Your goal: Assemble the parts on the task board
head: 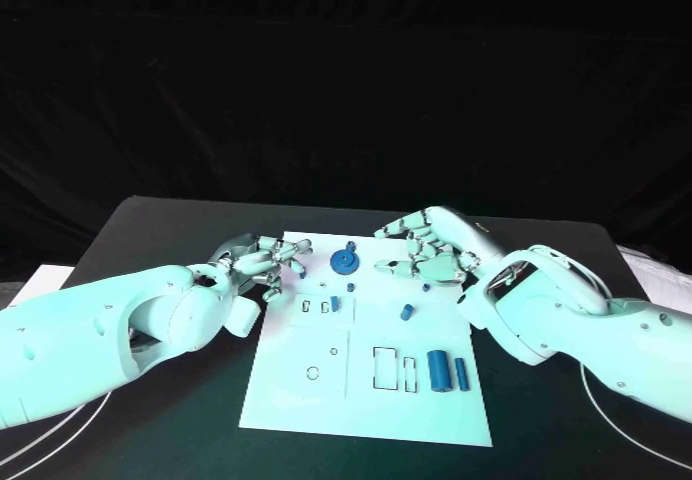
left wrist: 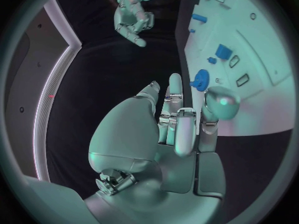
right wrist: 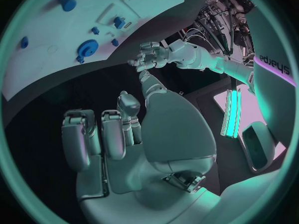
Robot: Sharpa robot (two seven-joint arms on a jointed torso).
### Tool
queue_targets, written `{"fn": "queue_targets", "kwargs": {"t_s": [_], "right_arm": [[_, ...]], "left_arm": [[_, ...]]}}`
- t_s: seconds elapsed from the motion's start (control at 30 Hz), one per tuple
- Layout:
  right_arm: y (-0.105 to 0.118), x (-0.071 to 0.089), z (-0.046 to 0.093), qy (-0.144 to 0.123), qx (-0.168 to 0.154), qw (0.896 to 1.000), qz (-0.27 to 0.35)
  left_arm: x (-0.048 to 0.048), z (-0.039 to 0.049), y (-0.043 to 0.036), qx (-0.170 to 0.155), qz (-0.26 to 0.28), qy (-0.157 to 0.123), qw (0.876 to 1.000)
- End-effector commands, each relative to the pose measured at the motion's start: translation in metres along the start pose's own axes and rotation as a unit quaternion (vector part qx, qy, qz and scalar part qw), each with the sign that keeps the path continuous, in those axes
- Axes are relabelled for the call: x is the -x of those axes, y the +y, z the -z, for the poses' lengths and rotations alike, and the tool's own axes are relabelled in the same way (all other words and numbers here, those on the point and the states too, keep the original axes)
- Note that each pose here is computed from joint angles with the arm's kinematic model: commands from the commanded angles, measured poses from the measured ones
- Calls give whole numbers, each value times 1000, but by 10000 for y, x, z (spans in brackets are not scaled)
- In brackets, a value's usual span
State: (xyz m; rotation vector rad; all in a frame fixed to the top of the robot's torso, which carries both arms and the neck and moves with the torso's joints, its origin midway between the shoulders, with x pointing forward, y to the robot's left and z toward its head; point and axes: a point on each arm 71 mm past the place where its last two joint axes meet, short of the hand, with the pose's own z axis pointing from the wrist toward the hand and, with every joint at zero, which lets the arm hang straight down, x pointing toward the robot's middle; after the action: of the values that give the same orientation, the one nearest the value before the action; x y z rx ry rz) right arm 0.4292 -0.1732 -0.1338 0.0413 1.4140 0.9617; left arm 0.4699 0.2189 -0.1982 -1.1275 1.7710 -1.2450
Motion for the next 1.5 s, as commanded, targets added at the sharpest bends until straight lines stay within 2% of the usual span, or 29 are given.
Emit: {"fn": "queue_targets", "kwargs": {"t_s": [0.03, 0.13, 0.2, 0.43, 0.77, 1.0, 1.27, 1.5], "right_arm": [[-99, 117, 6, -3, -16, 998, -55], [-220, 242, 20, -16, -41, 998, -54], [-281, 284, 25, -22, -59, 997, -52], [-391, 352, 41, -33, -90, 994, -43], [-486, 393, 40, -38, -113, 992, -37], [-481, 367, 25, -31, -119, 992, -37], [-478, 334, -2, -25, -121, 992, -38], [-477, 318, -16, -22, -121, 992, -39]], "left_arm": [[-23, -10, 113, 135, -153, 34, 978], [-19, -41, 75, 175, -240, 38, 954], [-10, -76, 28, 188, -280, 32, 941], [-65, -214, -75, 204, -352, 26, 913], [-229, -405, -124, 217, -386, 48, 895], [-345, -521, -147, 224, -419, 71, 877], [-401, -568, -148, 229, -445, 87, 861], [-410, -588, -151, 232, -457, 92, 854]]}}
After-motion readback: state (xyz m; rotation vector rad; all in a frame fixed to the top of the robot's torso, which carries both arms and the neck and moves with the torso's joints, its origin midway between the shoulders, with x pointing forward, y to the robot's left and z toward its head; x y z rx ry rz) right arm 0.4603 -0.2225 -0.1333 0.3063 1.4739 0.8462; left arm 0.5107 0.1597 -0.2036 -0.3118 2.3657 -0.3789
